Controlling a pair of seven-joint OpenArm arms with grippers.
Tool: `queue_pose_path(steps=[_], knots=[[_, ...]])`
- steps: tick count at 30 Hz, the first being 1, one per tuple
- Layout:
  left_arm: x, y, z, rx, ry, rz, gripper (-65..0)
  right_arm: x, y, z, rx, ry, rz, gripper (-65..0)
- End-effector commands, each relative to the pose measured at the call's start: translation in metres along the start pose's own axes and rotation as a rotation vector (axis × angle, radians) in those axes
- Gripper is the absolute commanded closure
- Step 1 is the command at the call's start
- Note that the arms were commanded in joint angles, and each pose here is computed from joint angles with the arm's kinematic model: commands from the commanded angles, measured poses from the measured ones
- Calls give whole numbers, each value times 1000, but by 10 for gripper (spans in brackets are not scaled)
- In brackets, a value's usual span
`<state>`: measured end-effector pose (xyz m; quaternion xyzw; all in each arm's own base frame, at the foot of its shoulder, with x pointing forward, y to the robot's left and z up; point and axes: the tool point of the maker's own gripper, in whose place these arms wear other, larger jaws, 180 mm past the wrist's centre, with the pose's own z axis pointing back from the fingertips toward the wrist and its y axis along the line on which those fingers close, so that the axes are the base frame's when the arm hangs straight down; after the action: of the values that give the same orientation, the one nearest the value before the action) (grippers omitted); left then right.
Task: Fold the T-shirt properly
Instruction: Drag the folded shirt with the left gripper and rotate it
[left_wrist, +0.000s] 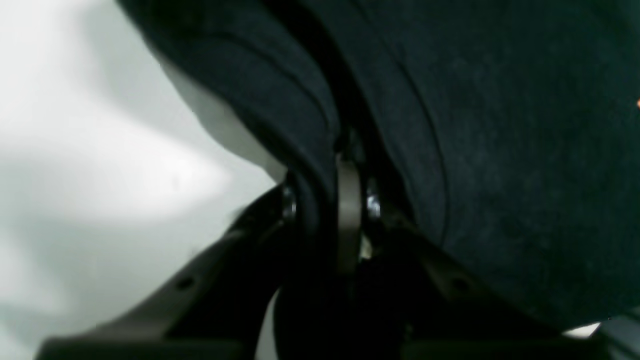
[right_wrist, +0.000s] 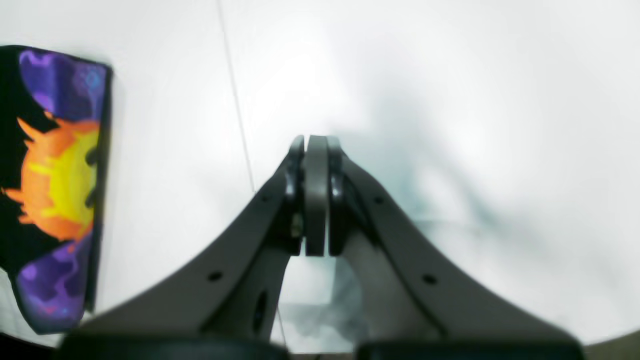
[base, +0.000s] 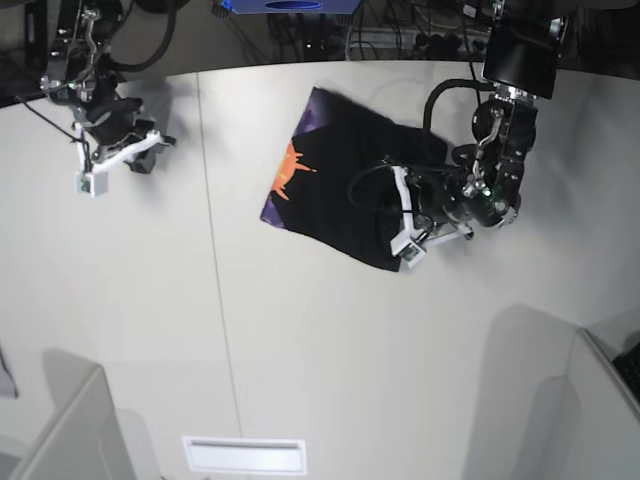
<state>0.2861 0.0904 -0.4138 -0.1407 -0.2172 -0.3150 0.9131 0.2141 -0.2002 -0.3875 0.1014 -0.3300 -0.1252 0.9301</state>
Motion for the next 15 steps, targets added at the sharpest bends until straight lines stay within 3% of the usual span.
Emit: queue_pose_path(steps=[1, 15], knots=[[20, 1, 5, 0, -40, -46, 0, 8, -4, 5, -5, -34, 2, 0], [76, -65, -12, -89, 12, -502, 0, -29, -24, 17, -66, 24, -70, 0]])
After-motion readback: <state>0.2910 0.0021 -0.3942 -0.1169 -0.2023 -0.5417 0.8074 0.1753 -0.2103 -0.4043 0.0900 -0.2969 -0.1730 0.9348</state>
